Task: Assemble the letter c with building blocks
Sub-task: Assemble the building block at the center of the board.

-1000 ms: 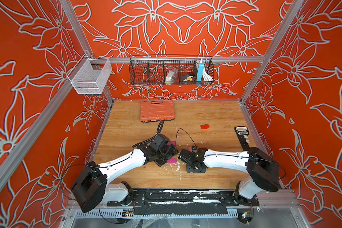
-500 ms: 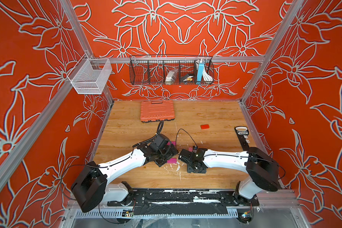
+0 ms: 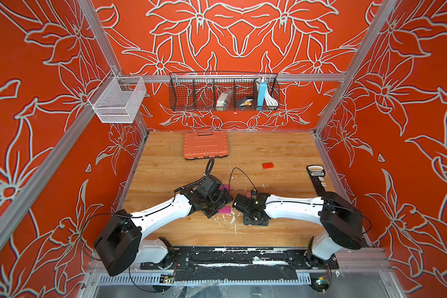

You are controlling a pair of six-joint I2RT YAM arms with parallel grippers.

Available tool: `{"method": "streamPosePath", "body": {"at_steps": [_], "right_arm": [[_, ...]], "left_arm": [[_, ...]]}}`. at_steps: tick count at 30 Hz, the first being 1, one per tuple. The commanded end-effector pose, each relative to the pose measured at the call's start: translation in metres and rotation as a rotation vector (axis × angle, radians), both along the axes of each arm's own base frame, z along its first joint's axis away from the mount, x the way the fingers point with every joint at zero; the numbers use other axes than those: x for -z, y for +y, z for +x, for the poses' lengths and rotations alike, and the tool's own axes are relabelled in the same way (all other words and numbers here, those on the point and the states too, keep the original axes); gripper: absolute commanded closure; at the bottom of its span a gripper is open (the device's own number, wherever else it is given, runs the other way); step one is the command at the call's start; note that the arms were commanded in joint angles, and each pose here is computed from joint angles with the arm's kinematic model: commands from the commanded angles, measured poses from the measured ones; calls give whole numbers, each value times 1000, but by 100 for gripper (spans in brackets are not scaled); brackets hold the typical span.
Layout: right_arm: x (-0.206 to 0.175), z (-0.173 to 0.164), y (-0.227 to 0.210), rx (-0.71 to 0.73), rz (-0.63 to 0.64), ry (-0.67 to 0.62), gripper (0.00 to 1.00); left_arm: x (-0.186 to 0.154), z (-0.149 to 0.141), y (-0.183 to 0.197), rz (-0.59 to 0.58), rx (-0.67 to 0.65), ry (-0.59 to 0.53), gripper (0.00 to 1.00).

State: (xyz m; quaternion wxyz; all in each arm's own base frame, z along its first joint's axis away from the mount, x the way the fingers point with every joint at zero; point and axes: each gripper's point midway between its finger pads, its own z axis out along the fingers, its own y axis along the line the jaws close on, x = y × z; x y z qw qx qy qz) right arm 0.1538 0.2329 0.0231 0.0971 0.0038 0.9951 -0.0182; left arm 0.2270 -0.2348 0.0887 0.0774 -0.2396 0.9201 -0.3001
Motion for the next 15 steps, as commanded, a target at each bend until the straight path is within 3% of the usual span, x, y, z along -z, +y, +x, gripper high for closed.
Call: {"method": "streamPosePath", "body": {"at_steps": [1,15], "right_arm": [[8,1,-5,4,-37,13,51],[11,2,-9,21,-38,17,51]], "left_arm": [[-1,4,-1,13,-2,-15,1],[-1,5,-2,13,1,-18,1]]}}
